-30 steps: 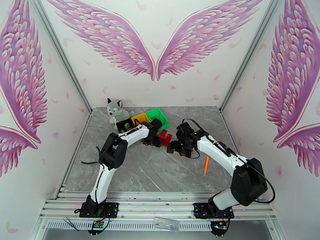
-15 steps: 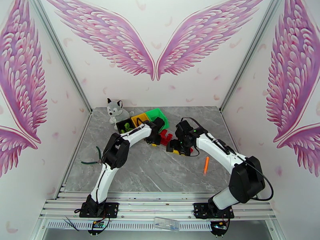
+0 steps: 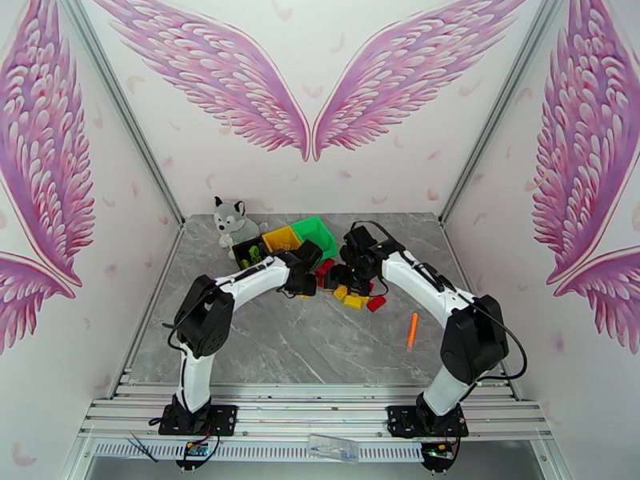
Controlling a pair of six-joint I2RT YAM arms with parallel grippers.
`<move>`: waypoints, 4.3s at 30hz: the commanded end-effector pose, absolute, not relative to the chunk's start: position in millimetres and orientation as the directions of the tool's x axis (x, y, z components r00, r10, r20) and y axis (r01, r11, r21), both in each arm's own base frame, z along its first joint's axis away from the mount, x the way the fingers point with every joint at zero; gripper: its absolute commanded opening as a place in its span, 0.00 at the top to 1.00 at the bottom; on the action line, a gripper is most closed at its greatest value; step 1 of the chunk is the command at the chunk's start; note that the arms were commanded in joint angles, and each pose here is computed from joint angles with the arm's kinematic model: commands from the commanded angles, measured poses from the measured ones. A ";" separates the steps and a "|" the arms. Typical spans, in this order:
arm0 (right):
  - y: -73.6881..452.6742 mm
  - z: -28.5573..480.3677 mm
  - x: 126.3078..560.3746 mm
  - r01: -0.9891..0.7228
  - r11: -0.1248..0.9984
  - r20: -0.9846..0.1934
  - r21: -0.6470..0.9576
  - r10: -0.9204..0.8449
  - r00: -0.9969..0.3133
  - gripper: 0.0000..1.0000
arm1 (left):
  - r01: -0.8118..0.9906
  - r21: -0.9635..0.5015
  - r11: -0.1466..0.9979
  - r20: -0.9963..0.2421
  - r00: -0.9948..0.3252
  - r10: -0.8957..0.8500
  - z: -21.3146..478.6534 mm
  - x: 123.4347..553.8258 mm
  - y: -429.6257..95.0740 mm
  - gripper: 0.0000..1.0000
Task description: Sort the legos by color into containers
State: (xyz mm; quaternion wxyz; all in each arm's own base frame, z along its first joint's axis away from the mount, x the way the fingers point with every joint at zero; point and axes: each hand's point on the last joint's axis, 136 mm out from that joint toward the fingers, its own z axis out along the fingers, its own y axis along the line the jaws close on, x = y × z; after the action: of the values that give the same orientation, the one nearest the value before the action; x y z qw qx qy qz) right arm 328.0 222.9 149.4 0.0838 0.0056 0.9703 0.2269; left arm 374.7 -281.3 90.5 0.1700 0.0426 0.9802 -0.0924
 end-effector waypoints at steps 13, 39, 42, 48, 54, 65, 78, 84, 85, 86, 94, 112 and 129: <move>222.6 161.3 350.2 -0.016 0.896 -0.223 0.444 0.093 -0.970 0.21 | -0.038 -0.220 0.975 -0.448 -0.884 -0.135 149.1 490.1 -226.4 0.67; 140.0 82.2 352.1 0.205 0.956 -0.108 0.207 0.231 -0.967 0.22 | 0.042 -0.313 0.949 -0.420 -0.902 -0.098 160.8 408.0 -287.1 0.25; 136.6 72.1 359.3 0.237 0.952 -0.092 0.195 0.258 -0.962 0.26 | 0.002 -0.357 0.934 -0.376 -0.916 -0.141 144.1 390.9 -291.6 0.24; 131.2 63.6 372.0 0.277 0.945 -0.090 0.173 0.296 -0.951 0.28 | -0.012 -0.363 0.932 -0.348 -0.926 -0.148 132.8 372.2 -287.7 0.24; 128.7 53.5 376.7 0.281 0.949 -0.077 0.143 0.294 -0.953 0.28 | -0.015 -0.357 0.934 -0.348 -0.925 -0.149 132.7 369.0 -283.6 0.24; 125.9 36.7 375.9 0.283 0.952 -0.054 0.115 0.290 -0.955 0.30 | -0.023 -0.359 0.933 -0.348 -0.924 -0.157 133.7 374.5 -277.9 0.24; 125.8 76.2 386.3 0.251 0.958 -0.124 0.136 0.268 -0.956 0.27 | -0.042 -0.377 0.925 -0.347 -0.920 -0.183 133.6 379.0 -273.2 0.24; 123.8 93.7 389.9 0.239 0.961 -0.158 0.138 0.260 -0.953 0.25 | -0.040 -0.384 0.923 -0.346 -0.920 -0.184 134.9 382.0 -275.9 0.24; 122.8 91.4 388.8 0.239 0.962 -0.152 0.131 0.258 -0.954 0.25 | -0.038 -0.385 0.922 -0.346 -0.920 -0.183 135.3 382.4 -276.4 0.24; 121.6 88.6 387.7 0.242 0.963 -0.145 0.123 0.258 -0.955 0.25 | -0.039 -0.385 0.922 -0.343 -0.921 -0.182 134.6 382.1 -276.7 0.24; 113.0 62.0 382.2 0.255 0.964 -0.101 0.069 0.261 -0.960 0.26 | -0.028 -0.379 0.925 -0.345 -0.923 -0.169 137.1 381.3 -276.1 0.22; 120.3 20.9 371.8 0.272 0.959 -0.012 0.082 0.274 -0.962 0.38 | -0.058 -0.378 0.924 -0.336 -0.921 -0.195 132.6 377.5 -261.3 0.22; 153.5 76.4 380.6 0.298 0.911 -0.092 0.286 0.335 -0.938 0.60 | -0.102 -0.475 0.874 -0.349 -0.890 -0.293 165.3 419.9 -238.8 0.01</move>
State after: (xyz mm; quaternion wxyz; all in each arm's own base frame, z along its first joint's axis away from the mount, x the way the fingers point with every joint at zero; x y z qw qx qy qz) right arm 370.4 130.8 45.8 0.0392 0.1560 0.9840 0.0768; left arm 403.4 -237.7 126.3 0.1765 -0.1041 0.9597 -0.1923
